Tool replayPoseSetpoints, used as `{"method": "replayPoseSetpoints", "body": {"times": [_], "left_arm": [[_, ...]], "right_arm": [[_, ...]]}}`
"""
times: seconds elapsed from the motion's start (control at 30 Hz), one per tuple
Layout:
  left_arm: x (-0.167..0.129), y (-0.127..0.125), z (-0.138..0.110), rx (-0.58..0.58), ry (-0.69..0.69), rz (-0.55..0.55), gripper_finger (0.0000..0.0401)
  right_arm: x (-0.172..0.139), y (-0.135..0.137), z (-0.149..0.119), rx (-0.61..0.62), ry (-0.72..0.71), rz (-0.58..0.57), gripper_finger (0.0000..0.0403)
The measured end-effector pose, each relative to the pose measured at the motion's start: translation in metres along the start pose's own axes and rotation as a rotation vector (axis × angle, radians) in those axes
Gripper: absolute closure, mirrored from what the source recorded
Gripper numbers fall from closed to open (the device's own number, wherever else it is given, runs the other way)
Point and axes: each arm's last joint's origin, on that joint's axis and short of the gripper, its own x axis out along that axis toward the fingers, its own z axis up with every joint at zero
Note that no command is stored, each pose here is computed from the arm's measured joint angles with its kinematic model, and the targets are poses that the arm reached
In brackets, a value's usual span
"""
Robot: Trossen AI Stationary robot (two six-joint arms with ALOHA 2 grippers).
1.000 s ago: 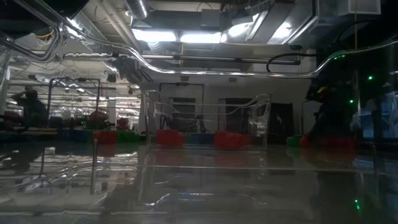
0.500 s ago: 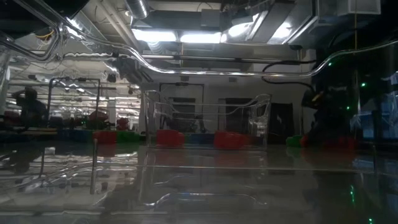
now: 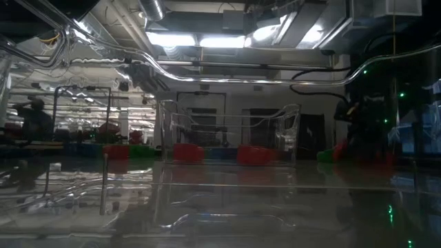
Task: Sort blocks
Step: Put the red game piece into the top right transparent bin
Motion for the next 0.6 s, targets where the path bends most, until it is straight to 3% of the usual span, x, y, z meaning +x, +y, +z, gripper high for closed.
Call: {"method": "replayPoseSetpoints", "body": {"times": [0.27, 0.6], "left_arm": [[0.0, 0.0, 0.0, -0.001, -0.001, 0.0, 0.0395], [0.0, 0.0, 0.0, -0.009, 0.002, -0.001, 0.0395]], "right_arm": [[-0.01, -0.009, 0.025, 0.003, -0.107, 0.056, 0.0393], [-0.061, -0.012, 0.108, -0.132, -0.342, 0.137, 0.0398]]}}
